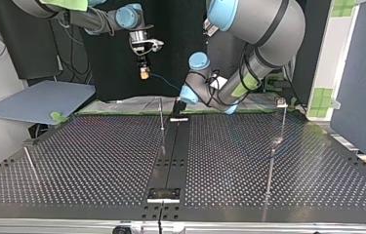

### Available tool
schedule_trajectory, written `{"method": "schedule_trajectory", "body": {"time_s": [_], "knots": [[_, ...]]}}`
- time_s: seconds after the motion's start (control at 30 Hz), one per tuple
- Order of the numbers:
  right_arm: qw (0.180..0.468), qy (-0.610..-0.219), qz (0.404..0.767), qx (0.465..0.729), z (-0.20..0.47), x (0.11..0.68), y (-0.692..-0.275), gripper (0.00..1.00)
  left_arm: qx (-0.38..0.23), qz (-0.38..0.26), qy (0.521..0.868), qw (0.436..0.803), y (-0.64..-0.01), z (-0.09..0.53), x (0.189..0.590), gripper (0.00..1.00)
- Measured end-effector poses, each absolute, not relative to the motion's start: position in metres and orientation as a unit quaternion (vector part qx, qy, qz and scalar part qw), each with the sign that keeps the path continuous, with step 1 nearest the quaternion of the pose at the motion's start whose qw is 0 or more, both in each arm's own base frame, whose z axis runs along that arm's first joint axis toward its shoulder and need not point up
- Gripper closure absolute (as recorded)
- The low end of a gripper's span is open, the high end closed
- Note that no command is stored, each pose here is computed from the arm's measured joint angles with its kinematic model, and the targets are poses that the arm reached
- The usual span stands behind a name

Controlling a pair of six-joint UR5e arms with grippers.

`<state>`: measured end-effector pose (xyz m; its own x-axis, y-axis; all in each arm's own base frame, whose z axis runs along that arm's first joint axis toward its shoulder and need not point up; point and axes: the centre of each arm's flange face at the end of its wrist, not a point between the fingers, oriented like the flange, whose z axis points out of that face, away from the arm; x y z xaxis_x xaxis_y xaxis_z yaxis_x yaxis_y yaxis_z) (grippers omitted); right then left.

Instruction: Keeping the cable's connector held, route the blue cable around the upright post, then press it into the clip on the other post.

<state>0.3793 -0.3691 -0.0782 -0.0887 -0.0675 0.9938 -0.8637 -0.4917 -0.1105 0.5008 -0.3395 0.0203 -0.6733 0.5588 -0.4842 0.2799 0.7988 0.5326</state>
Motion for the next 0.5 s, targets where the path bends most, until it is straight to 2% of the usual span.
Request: {"method": "schedule_trajectory", "body": {"time_s": [0.5], "knots": [[0.289,-0.370,0.628,0.621,-0.068,0.392,-0.398,1.00,0.202,0.132,0.910,0.337,-0.353,0.016,0.498,0.00]]}}
